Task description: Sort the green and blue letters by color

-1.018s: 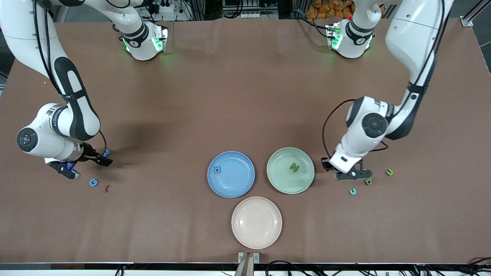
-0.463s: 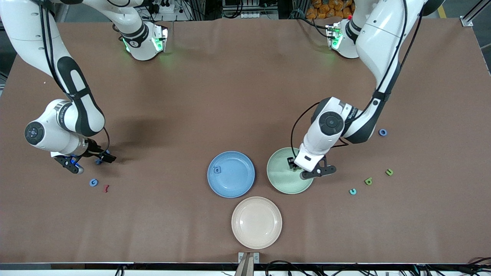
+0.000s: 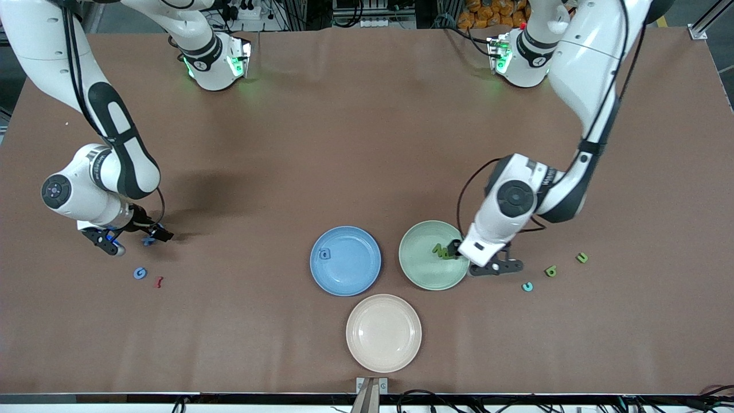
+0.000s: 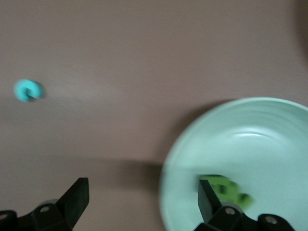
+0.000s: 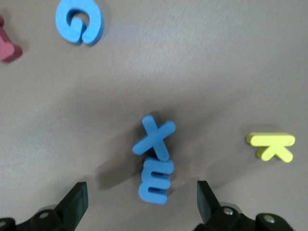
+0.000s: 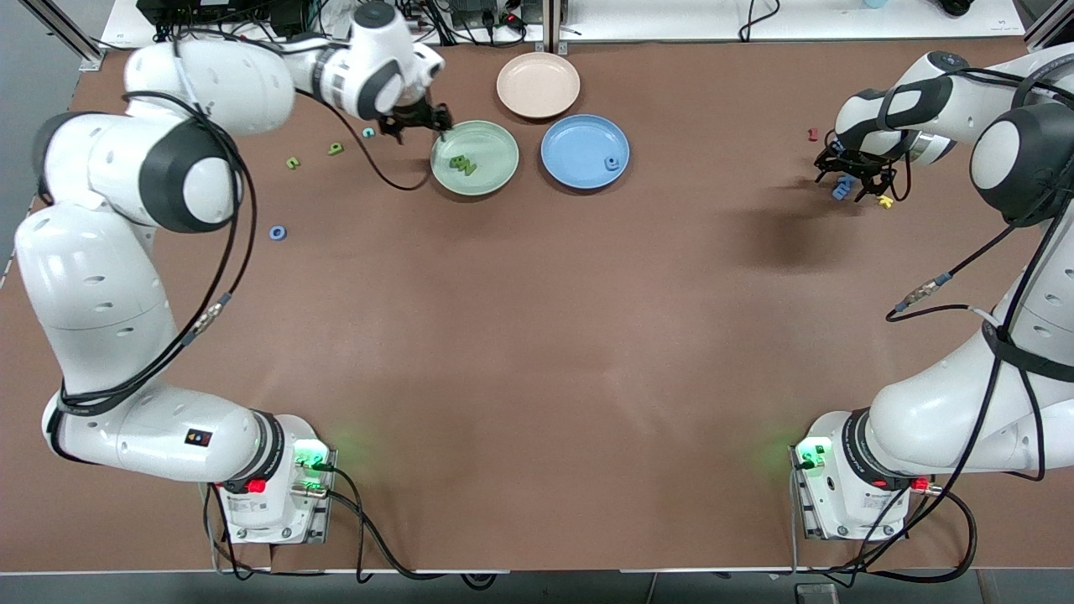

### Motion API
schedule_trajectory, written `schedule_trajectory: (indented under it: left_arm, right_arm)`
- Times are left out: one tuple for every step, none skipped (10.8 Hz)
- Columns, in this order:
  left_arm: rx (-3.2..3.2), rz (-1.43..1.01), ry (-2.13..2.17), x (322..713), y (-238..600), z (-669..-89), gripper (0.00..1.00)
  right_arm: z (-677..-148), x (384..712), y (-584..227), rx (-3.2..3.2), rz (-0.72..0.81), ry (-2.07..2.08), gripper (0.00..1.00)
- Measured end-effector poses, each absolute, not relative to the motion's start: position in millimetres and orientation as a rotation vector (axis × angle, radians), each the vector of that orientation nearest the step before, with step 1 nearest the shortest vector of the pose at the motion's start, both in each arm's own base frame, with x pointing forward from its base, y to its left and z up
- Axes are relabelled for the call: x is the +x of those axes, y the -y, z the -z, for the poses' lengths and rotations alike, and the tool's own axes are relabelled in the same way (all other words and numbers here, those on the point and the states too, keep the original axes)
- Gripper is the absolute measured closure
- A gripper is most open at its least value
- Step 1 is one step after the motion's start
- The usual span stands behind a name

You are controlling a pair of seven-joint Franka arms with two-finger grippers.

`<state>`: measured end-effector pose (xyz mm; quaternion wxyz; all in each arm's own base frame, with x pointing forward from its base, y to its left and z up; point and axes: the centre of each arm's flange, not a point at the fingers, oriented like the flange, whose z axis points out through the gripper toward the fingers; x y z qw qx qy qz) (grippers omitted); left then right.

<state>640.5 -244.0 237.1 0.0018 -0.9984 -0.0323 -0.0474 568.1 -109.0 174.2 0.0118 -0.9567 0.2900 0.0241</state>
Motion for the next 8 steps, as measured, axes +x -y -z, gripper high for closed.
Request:
schedule_trajectory:
  left_arm:
    - [-3.126, 0.142, 0.061, 649.8, 215.3, -239.7, 0.0]
    - [-3.123, 0.135, 0.023, 656.1, 191.3, -239.3, 0.0]
    - [-3.125, 0.12, -0.015, 659.0, 172.2, -236.5, 0.0]
    - [-3.114, 0.111, -0.072, 661.2, 153.2, -233.2, 0.0]
    - [-3.1, 0.107, -0.12, 664.1, 132.3, -230.8, 0.0]
    - [-3.089, 0.098, -0.176, 667.0, 108.6, -228.0, 0.0]
    - [-3.084, 0.087, -0.224, 669.1, 88.0, -224.8, 0.0]
    - [-3.081, 0.076, -0.272, 670.7, 69.4, -220.9, 0.0]
  right_arm:
    - [-175.1, 568.5, 112.2, -2.983, -0.06, -0.906, 0.0]
    - [-175.6, 568.5, 115.4, -2.984, -0.051, -0.905, 0.0]
    - [-176.0, 568.5, 117.7, -2.984, -0.044, -0.903, 0.0]
    - [-176.3, 568.5, 119.5, -2.985, -0.038, -0.903, 0.0]
    - [-176.4, 568.5, 120.4, -2.984, -0.035, -0.904, 0.0]
    - [-176.2, 568.2, 120.6, -2.985, -0.03, -0.904, 0.0]
    - [-175.4, 567.5, 120.5, -2.985, -0.028, -0.904, 0.0]
    - [-173.9, 566.5, 120.4, -2.986, -0.031, -0.904, 0.0]
